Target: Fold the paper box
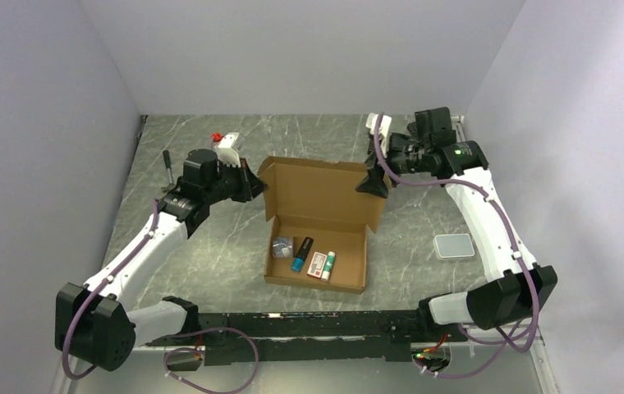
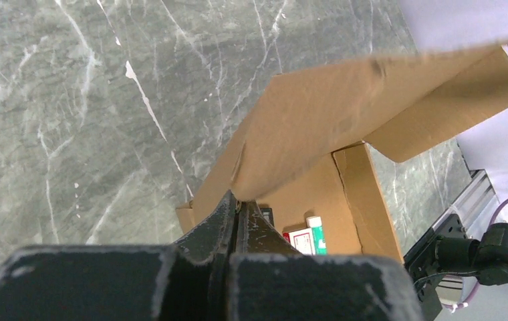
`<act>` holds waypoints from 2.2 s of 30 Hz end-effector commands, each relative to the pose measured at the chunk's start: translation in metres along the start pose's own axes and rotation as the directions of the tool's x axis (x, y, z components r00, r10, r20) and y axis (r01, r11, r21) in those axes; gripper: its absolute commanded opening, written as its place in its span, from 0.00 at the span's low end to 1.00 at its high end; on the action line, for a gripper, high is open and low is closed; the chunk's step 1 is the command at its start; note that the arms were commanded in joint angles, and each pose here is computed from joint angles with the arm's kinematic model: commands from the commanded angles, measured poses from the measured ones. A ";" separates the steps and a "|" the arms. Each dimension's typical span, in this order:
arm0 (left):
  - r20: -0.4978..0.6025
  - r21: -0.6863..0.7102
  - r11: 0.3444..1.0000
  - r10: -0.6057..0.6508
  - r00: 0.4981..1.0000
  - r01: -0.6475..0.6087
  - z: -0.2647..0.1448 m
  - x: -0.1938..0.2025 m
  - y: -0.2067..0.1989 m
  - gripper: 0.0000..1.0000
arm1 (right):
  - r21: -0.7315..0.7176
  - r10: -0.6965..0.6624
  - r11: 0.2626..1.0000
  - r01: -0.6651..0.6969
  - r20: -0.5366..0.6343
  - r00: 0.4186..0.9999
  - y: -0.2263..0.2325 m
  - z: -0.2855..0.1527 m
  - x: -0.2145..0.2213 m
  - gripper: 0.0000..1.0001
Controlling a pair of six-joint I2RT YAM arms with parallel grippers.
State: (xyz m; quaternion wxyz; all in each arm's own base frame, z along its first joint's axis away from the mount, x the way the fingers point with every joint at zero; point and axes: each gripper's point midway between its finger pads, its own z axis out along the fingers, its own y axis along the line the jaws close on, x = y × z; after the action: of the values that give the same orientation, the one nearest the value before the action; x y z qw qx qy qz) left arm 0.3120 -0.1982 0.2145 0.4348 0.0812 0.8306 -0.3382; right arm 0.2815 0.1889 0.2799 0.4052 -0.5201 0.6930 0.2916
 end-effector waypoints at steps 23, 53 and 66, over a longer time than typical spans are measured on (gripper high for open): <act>0.098 0.018 0.997 0.070 0.993 -0.073 -0.010 -0.014 -0.009 0.00 | 0.249 0.418 0.827 -0.504 0.327 0.848 -0.048 -0.033 0.051 0.43; 0.220 -0.059 0.998 0.014 0.975 -0.001 0.015 -0.056 0.001 0.00 | 0.474 0.368 0.734 -0.486 0.324 0.872 -0.117 -0.007 0.011 0.00; 0.206 -0.150 0.979 -0.106 0.973 0.139 0.017 -0.038 0.012 0.00 | 0.521 0.510 0.475 -0.709 0.493 0.705 -0.104 0.007 0.030 0.00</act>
State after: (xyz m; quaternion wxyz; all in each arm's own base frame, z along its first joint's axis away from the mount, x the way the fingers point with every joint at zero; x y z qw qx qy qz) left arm 0.3505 -0.1924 0.2161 0.4858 -0.0017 0.8202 -0.3021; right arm 0.3806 0.1479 0.2436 0.5094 -0.0748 0.8345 0.1963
